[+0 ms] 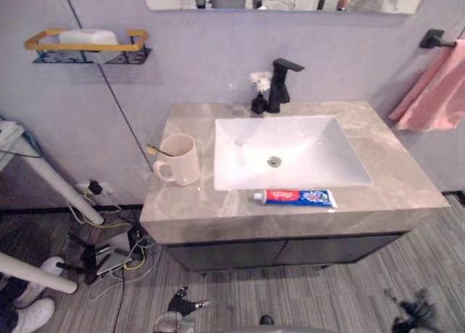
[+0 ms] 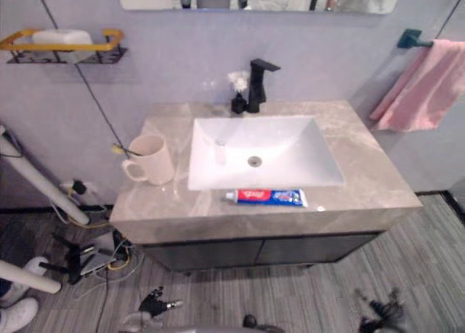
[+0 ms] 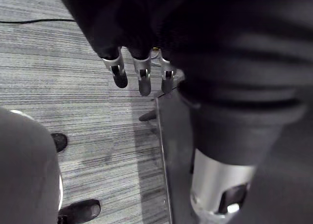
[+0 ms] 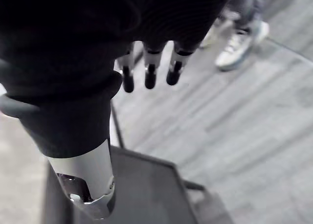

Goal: Organize washtable

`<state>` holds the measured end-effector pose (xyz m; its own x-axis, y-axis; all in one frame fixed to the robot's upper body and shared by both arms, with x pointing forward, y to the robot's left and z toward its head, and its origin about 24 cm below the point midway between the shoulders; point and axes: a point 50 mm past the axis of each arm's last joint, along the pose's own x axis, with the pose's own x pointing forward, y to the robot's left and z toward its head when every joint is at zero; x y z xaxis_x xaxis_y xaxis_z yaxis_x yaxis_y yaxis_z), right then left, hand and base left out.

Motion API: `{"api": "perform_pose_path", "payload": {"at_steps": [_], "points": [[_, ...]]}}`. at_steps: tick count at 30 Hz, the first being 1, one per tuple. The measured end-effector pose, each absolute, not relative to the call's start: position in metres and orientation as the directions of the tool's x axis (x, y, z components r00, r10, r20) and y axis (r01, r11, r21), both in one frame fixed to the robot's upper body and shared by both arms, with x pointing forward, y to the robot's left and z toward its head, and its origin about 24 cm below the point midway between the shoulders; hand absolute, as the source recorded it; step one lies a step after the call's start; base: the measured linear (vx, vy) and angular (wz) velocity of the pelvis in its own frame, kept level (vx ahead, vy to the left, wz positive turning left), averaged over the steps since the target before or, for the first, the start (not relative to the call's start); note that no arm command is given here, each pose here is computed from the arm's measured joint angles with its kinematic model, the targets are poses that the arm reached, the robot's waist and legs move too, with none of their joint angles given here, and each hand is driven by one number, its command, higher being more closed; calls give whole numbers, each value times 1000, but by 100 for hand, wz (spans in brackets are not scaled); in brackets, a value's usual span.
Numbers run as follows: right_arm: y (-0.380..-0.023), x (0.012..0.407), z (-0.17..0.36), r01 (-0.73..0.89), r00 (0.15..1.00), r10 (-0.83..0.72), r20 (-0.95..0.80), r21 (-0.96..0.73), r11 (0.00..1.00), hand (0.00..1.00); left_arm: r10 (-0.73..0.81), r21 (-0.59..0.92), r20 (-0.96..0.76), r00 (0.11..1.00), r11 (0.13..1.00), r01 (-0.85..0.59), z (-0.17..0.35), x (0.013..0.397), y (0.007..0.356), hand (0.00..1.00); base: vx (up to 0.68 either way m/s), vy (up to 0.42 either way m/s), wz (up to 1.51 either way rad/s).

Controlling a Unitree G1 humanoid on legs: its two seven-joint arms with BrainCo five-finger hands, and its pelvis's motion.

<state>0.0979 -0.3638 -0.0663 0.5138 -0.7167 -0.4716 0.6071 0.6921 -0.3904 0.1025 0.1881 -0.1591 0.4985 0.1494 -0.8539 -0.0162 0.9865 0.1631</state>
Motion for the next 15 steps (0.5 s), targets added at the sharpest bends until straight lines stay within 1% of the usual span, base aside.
{"api": "perform_pose_path", "payload": {"at_steps": [1,3,4,6,7,10,15], "points": [[-368,103,-57,600,539,-724,-430,-407,689,0,151,164,-854,498,986,-17,-159,102,189,0,36,-41,-12],[-377,120,-18,603,615,-746,-256,-458,654,0,153,165,-850,503,986,-21,-158,99,189,0,41,-45,-11],[-378,123,-8,596,633,-744,-214,-479,645,0,153,164,-849,506,986,-22,-158,99,189,0,39,-39,-18],[-382,133,30,581,690,-722,-50,-556,594,0,153,164,-847,509,986,-24,-158,98,189,0,28,-38,-14],[-383,135,40,583,698,-716,-10,-572,577,0,153,163,-846,511,986,-25,-158,98,189,0,25,-38,-7],[-383,144,80,578,733,-659,165,-662,477,0,152,160,-847,509,987,-27,-158,94,188,0,13,-21,-5],[-373,151,101,580,758,-596,264,-690,432,0,141,150,-848,511,988,-22,-158,92,188,0,-1,-6,2]]}}
